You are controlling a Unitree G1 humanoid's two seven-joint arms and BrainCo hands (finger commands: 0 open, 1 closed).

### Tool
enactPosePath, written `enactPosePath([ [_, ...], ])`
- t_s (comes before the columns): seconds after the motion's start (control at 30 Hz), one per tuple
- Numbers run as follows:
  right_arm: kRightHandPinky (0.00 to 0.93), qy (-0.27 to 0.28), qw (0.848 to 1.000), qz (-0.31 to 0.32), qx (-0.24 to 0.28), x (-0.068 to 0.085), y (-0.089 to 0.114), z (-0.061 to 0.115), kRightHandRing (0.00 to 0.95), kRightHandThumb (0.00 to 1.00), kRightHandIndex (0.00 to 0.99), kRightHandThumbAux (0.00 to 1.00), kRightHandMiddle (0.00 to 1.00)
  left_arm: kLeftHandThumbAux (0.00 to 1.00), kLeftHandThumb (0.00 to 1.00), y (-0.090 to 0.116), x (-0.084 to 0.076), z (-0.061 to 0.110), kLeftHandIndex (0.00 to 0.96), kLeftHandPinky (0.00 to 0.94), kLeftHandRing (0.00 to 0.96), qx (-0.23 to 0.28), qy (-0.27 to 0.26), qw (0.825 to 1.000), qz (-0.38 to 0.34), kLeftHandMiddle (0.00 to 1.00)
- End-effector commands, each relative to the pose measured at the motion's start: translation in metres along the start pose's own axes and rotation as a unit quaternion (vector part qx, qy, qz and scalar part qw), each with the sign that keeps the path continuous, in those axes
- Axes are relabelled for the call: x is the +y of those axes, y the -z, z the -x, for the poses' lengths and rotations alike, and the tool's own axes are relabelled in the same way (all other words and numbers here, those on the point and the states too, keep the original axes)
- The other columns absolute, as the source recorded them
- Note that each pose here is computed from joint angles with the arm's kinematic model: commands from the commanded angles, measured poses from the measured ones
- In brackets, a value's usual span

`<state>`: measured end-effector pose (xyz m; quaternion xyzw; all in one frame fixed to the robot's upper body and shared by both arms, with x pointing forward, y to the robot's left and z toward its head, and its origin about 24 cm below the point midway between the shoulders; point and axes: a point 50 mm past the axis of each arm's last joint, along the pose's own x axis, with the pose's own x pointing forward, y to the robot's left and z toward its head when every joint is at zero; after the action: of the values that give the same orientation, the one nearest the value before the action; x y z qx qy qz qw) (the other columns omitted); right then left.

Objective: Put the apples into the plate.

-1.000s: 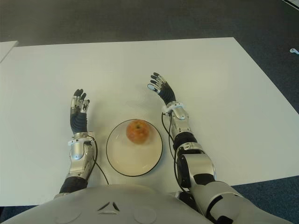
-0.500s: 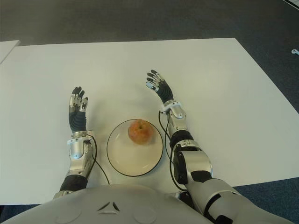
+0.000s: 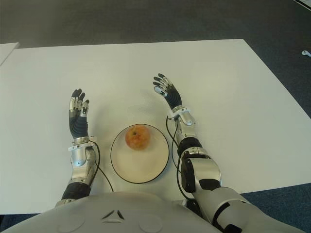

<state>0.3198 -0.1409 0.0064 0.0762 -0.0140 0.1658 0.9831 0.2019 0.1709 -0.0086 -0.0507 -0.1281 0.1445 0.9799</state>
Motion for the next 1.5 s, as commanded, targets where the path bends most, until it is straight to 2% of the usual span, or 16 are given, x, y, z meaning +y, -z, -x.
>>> enactPosePath([
  [0.03,0.163,0.005,1.0,-0.014,0.003,0.0,0.009,0.01,0.173,0.219,0.103,0.598,0.19,0.434,0.094,0.017,0.007,0.035,0.051,0.0,0.0,0.063,-0.024,0.998,0.003,0.0],
  [0.87,0.166,0.012,0.999,-0.041,0.007,0.006,0.03,0.044,0.157,0.237,0.106,0.59,0.169,0.457,0.069,0.003,0.019,0.07,0.018,0.0,0.0,0.047,-0.039,0.997,-0.051,0.0],
  [1.2,0.176,0.033,0.998,-0.061,0.001,0.002,0.029,0.048,0.162,0.318,0.115,0.586,0.175,0.471,0.065,0.002,0.021,0.074,0.012,0.0,0.0,0.049,-0.039,0.996,-0.064,0.0],
  [1.5,0.134,0.045,0.997,-0.053,-0.014,0.0,0.025,0.058,0.131,0.332,0.101,0.578,0.154,0.447,0.055,-0.002,0.021,0.083,0.019,0.0,0.0,0.05,-0.044,0.996,-0.06,0.0],
])
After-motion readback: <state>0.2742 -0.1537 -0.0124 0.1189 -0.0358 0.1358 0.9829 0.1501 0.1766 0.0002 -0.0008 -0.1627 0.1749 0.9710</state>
